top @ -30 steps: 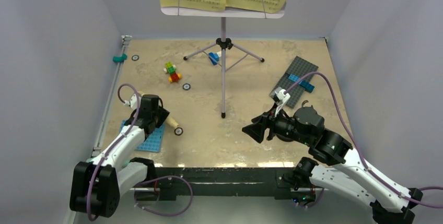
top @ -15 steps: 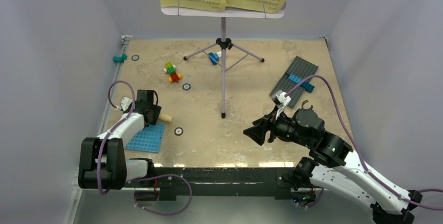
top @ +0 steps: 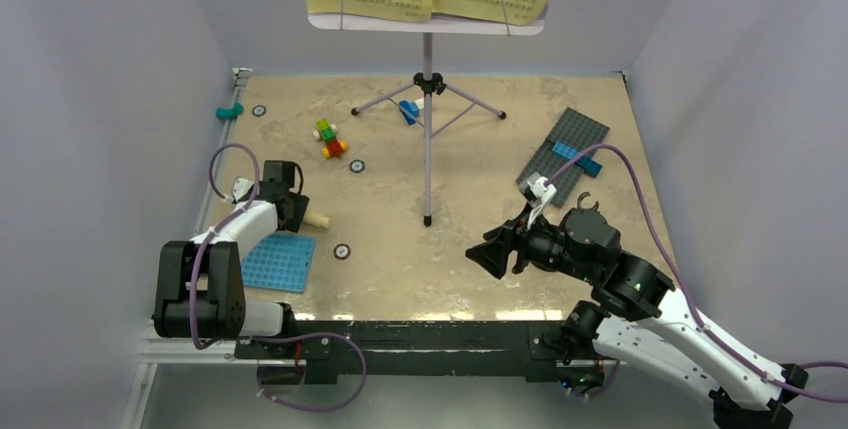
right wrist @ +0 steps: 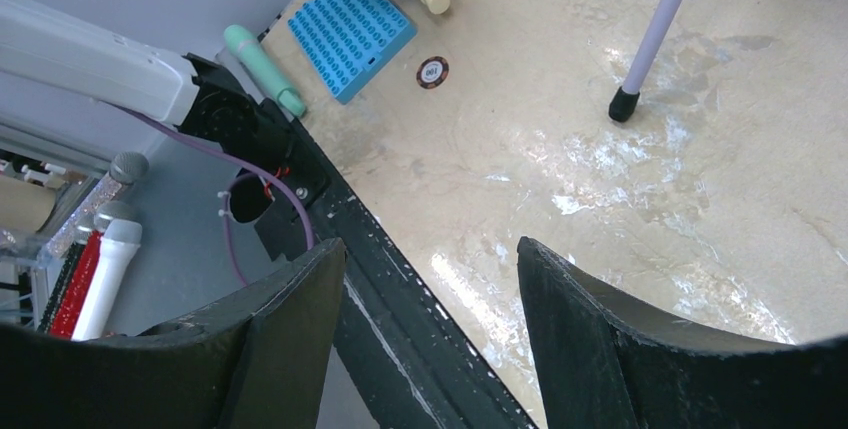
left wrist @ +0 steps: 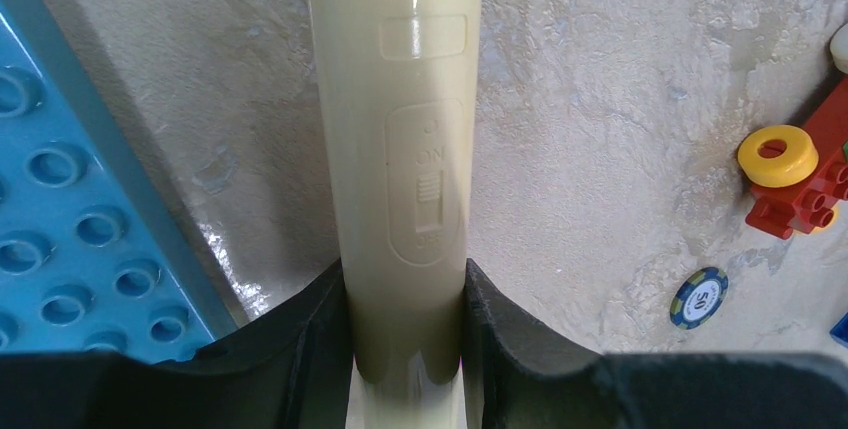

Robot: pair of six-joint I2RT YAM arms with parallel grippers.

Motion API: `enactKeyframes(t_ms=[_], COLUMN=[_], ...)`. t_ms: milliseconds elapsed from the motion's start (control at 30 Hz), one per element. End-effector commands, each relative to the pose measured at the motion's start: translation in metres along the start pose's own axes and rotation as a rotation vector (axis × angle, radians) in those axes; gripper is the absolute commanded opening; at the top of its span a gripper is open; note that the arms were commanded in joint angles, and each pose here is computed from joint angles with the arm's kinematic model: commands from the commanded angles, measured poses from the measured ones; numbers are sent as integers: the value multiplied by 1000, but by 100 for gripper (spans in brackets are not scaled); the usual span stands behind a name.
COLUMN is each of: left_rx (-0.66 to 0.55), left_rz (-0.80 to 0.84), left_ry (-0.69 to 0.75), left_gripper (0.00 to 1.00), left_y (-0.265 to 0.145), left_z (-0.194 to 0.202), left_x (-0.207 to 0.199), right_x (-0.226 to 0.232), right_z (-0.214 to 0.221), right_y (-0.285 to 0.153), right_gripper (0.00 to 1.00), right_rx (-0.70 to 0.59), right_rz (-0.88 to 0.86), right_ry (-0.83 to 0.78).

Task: Pack up the instrument practice props

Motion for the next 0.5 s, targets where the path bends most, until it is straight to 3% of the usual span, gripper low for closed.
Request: enactKeyframes(t_ms=[0,133,300,467], left_rx=[47,71,79,91], left_rz=[-49,-50,-50,-41], left_ry=[48,63,66,73], left_gripper=[34,41,42,54], left_y=[0,0,1,-3], left_z=[1,2,4,4], left_x=[1,-1,0,1], right_x=[0,-1,-1,-2], right_z=[1,2,1,2], right_y=[0,-2,-5,-6], right_gripper=[68,68,68,68], right_rx=[-13,-18,-25,-24], right_rz=[4,11,15,23], right_ry=[12,11,8,4])
Point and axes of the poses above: each gripper's point midway between its finger pads, its own y axis out along the fingers, its own x axis along the line the jaws close on, z = x × y, the point moved 10 cm from there along -y, back along the fingers, and after that the axes turned 3 degrees about -y, right-handed, at the moved point
